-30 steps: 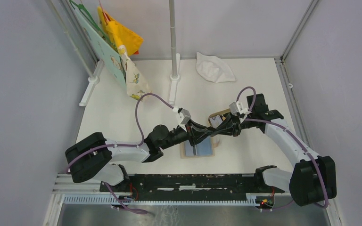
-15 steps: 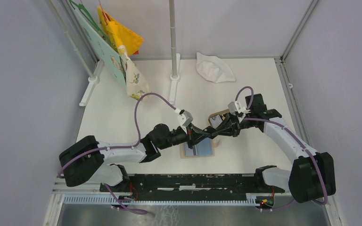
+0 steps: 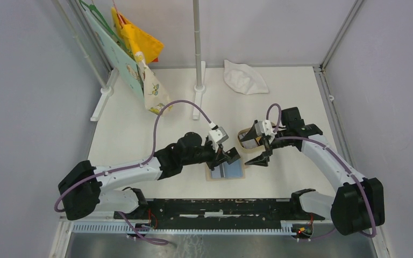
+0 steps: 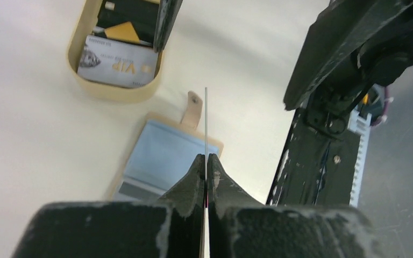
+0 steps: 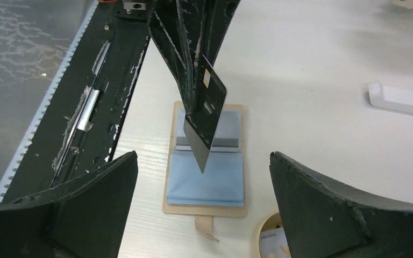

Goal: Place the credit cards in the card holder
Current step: Insert the credit card into the card holder.

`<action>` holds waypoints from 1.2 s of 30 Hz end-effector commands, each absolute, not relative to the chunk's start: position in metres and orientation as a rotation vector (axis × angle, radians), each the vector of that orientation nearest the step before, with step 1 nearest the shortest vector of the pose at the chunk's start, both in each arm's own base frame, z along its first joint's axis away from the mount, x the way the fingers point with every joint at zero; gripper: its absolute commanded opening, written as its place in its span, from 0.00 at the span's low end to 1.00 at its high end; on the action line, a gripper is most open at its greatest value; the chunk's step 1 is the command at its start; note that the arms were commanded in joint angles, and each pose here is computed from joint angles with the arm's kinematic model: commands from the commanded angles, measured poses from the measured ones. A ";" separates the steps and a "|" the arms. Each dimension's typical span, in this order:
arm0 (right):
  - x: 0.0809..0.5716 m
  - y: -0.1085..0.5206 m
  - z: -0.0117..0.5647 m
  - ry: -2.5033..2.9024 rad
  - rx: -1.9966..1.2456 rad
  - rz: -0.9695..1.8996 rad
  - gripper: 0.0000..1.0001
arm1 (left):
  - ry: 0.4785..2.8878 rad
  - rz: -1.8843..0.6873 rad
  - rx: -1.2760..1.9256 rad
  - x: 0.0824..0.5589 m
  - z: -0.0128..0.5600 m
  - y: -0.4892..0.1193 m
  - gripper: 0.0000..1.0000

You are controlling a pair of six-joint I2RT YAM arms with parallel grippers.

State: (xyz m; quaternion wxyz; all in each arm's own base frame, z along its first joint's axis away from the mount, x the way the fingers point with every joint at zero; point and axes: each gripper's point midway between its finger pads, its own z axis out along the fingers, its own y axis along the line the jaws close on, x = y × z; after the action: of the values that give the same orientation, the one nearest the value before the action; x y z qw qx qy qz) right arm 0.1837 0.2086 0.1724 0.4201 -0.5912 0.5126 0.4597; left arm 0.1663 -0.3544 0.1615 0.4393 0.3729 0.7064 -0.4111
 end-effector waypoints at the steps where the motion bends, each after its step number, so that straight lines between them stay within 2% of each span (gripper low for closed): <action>1: 0.180 0.213 0.170 1.223 -1.571 1.056 0.98 | 1.903 -0.873 1.143 0.156 0.137 -0.332 0.02; 6: 0.177 0.221 0.154 1.276 -1.584 1.115 0.98 | 1.900 -0.905 1.237 0.150 0.144 -0.341 0.02; 8: 0.177 0.226 0.149 1.307 -1.583 1.146 0.93 | 1.894 -0.927 1.270 0.148 0.145 -0.346 0.02; 15: 0.168 0.238 0.141 1.358 -1.581 1.245 0.59 | 1.936 -0.936 1.308 0.150 0.134 -0.357 0.02; 20: 0.167 0.243 0.144 1.382 -1.558 1.295 0.20 | 1.915 -0.932 1.292 0.154 0.135 -0.360 0.03; 21: 0.168 0.244 0.145 1.388 -1.554 1.299 0.11 | 1.901 -0.942 1.275 0.155 0.138 -0.362 0.07; 23: 0.172 0.245 0.147 1.416 -1.532 1.309 0.01 | 1.881 -0.952 1.237 0.155 0.142 -0.361 0.16; 27: 0.170 0.247 0.154 1.427 -1.493 1.370 0.00 | 1.802 -0.985 1.083 0.158 0.153 -0.353 0.42; 31: 0.167 0.246 0.167 1.396 -1.419 1.458 0.00 | 1.659 -1.065 0.920 0.152 0.174 -0.336 0.59; 34: 0.165 0.245 0.178 1.361 -1.348 1.541 0.00 | 1.582 -1.124 0.797 0.149 0.184 -0.325 0.77; 36: 0.165 0.243 0.181 1.365 -1.323 1.561 0.00 | 1.564 -1.134 0.743 0.150 0.185 -0.320 0.84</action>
State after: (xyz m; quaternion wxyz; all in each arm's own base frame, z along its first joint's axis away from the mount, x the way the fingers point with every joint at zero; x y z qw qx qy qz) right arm 0.1677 0.2430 0.1530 0.3220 -0.5259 0.5567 0.5566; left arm 0.1366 -0.3151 0.1345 0.4295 0.3903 0.7018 -0.4132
